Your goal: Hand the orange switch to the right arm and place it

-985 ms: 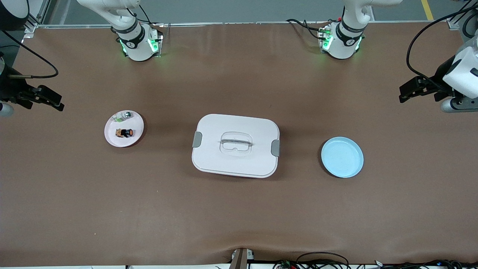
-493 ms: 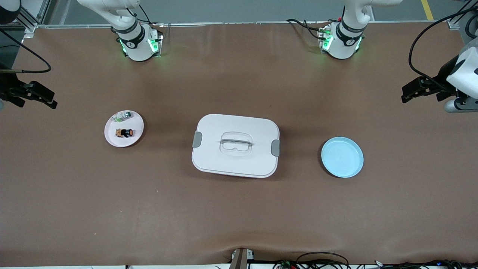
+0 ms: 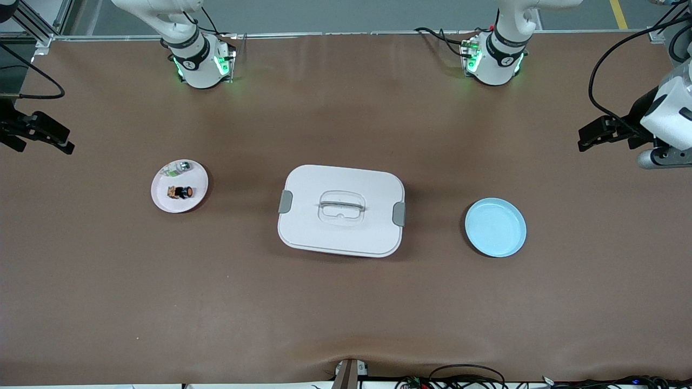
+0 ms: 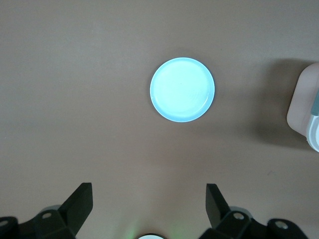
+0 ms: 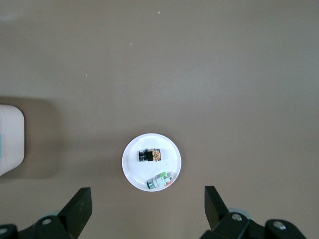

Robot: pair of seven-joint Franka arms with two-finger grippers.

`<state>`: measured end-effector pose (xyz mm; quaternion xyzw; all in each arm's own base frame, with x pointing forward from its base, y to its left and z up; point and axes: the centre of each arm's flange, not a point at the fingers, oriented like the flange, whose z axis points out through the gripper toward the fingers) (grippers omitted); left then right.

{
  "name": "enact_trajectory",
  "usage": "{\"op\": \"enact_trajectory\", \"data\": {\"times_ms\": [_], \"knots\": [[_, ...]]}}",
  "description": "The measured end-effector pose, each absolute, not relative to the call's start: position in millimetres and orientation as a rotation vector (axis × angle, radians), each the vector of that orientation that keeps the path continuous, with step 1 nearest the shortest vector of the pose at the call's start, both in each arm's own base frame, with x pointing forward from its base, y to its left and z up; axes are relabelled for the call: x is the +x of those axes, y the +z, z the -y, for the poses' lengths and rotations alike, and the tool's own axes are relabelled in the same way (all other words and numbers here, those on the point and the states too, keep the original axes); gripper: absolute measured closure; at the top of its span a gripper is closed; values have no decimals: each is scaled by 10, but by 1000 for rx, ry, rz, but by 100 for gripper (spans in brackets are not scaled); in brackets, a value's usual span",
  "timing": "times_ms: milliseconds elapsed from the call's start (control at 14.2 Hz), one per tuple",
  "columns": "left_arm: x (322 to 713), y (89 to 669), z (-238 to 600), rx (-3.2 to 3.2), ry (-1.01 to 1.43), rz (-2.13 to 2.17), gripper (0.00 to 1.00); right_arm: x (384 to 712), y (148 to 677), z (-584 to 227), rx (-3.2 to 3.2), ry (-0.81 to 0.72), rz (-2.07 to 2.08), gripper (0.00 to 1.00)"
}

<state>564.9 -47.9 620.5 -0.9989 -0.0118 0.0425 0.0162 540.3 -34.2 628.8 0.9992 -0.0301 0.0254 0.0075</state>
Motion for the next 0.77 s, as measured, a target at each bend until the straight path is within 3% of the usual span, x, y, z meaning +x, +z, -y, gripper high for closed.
{"op": "enact_trajectory", "data": {"times_ms": [774], "knots": [[5615,6412,487,-3109,105,39,0,5399,6263,290,3126,51,74,0]]}}
